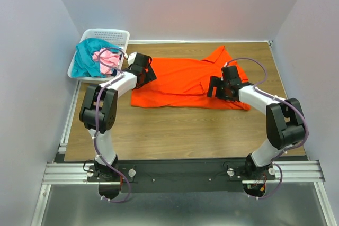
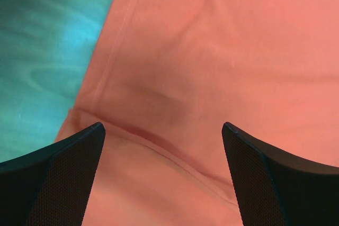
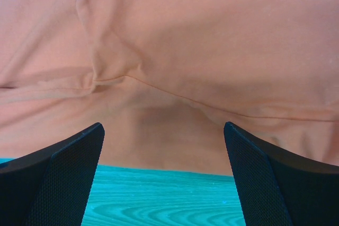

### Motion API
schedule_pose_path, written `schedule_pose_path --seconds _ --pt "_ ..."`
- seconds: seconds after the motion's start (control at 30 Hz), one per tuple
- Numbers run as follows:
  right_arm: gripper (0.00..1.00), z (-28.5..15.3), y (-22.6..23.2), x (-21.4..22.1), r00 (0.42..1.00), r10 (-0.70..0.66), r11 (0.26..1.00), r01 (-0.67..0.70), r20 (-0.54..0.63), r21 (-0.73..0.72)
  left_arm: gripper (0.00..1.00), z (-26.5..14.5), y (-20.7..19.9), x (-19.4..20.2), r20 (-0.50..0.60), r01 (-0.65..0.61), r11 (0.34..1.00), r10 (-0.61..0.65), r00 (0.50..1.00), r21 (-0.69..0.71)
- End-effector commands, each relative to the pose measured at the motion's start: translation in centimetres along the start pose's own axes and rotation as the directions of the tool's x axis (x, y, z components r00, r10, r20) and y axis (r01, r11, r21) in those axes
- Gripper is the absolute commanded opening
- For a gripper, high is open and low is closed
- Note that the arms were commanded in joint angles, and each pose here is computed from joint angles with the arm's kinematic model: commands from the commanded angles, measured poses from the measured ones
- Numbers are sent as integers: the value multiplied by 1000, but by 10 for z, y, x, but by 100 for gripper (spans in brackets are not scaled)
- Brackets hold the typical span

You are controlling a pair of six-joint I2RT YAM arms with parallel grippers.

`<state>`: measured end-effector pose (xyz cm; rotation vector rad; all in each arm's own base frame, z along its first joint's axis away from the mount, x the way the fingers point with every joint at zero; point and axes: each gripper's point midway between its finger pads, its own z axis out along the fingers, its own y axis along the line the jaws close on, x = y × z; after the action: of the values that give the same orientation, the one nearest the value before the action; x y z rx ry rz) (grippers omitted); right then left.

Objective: Fold and stack the t-shirts
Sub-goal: Fold the tshirt

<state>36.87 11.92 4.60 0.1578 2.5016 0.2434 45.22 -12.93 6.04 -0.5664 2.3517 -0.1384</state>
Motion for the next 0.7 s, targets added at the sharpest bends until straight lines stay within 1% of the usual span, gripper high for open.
schedule_pose_path --seconds 0.0,0.1,0.17,0.2,0.3,0.33,0.37,0.4,0.43,0.47,0.53,0.57,0.67 --pt "100 -11 -6 -8 999 5 999 -7 46 41 98 20 24 -11 1 -14 996 14 1000 -87" --pt "100 -16 -5 -14 998 3 999 -6 66 39 98 18 24 -23 14 -4 996 6 1000 -91" --pt "100 -23 -5 -21 996 0 999 -4 91 39 98 8 17 -35 44 2 998 1 999 -67" --pt "100 -28 -4 -26 994 2 999 -6 110 37 98 -3 12 -45 69 11 999 -8 998 -43" --pt "100 -34 -3 -34 991 8 999 -13 136 39 98 -21 3 -53 101 15 1000 -14 995 -5" --pt "100 -36 -2 -36 990 9 999 -14 141 35 98 -33 -1 -60 122 20 1000 -21 992 14" --pt "100 -37 2 -35 991 5 1000 -6 134 12 98 -37 0 -54 117 14 1000 -16 993 14" --pt "100 -38 13 -29 994 -28 998 34 106 -52 98 -47 -4 -55 128 21 999 -25 991 34" --pt "100 -37 12 -29 994 -39 998 45 105 -51 98 -52 -6 -53 131 23 999 -28 991 45" --pt "100 -35 27 -20 997 -48 988 56 59 -141 98 -51 -2 -40 104 17 999 -22 994 48" --pt "100 -34 45 -10 999 -51 974 53 14 -219 98 -59 -11 -32 101 11 995 -21 995 98" --pt "100 -33 54 -7 999 -48 966 46 -3 -254 98 -57 -8 -19 70 5 994 -12 997 107" --pt "100 -18 70 1 997 -74 961 62 -34 -271 98 -57 -5 -3 47 6 994 -11 999 110"
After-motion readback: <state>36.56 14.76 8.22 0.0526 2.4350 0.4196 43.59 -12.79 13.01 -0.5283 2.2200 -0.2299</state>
